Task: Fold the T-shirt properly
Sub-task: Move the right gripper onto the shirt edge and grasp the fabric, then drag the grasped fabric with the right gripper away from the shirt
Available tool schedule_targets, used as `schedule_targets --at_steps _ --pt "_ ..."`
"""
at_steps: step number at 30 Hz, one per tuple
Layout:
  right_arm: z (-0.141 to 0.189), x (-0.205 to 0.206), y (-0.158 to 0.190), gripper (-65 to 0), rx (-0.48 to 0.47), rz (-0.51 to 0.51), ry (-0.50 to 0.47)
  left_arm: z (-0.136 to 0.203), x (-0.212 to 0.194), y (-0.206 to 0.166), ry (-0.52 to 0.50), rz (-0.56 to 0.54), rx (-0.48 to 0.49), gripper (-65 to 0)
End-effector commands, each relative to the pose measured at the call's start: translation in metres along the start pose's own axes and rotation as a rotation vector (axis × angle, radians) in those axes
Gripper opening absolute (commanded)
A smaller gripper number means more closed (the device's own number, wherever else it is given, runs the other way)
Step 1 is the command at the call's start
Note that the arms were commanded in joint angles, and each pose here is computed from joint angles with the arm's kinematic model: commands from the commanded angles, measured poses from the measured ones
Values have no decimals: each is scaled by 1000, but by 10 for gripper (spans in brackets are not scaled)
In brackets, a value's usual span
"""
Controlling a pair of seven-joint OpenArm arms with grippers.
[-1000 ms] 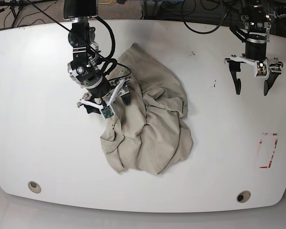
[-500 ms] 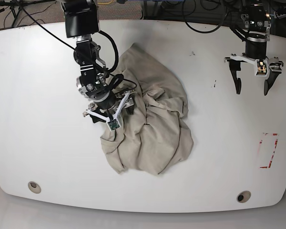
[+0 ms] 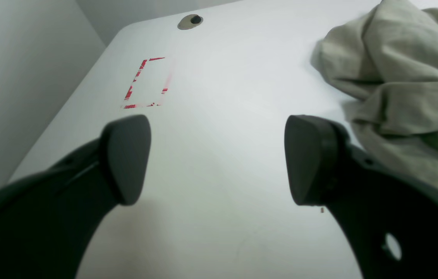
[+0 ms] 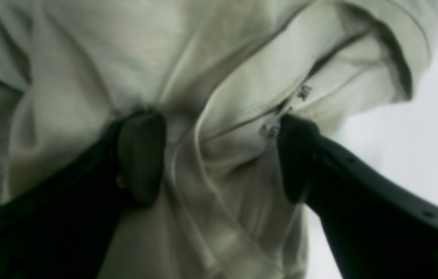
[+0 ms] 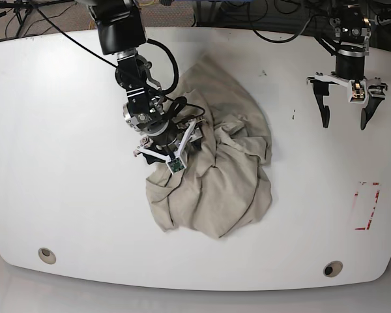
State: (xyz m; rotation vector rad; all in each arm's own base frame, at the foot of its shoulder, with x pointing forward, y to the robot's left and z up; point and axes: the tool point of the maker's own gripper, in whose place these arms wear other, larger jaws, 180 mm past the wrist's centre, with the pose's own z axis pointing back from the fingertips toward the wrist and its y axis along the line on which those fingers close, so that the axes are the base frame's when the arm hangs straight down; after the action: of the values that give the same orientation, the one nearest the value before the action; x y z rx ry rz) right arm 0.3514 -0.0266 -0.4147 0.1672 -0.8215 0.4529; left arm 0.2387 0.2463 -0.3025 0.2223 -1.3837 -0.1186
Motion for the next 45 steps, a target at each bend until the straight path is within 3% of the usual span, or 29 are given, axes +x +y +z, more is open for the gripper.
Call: schedule_targets --at_steps 1,16,20,22,28,40,45 --pt "9 27 -1 -212 1 20 -77 0 13 6 -46 -7 14 -142" --pt "10 37 2 -214 31 52 -115 1 10 5 -37 -9 8 -142" --pt "13 45 1 -269 26 57 -134 1 9 4 -37 -10 5 -142" --pt "21 54 8 -372 30 69 -151 -2 14 6 -51 -4 16 -139" --pt "34 72 10 -537 24 89 -192 -3 16 5 -60 -1 20 -141" --pt "57 76 1 -569 -19 127 -175 -6 15 4 -53 23 28 -142" --pt "65 78 2 -618 -17 122 -196 -6 15 4 -55 18 22 -138"
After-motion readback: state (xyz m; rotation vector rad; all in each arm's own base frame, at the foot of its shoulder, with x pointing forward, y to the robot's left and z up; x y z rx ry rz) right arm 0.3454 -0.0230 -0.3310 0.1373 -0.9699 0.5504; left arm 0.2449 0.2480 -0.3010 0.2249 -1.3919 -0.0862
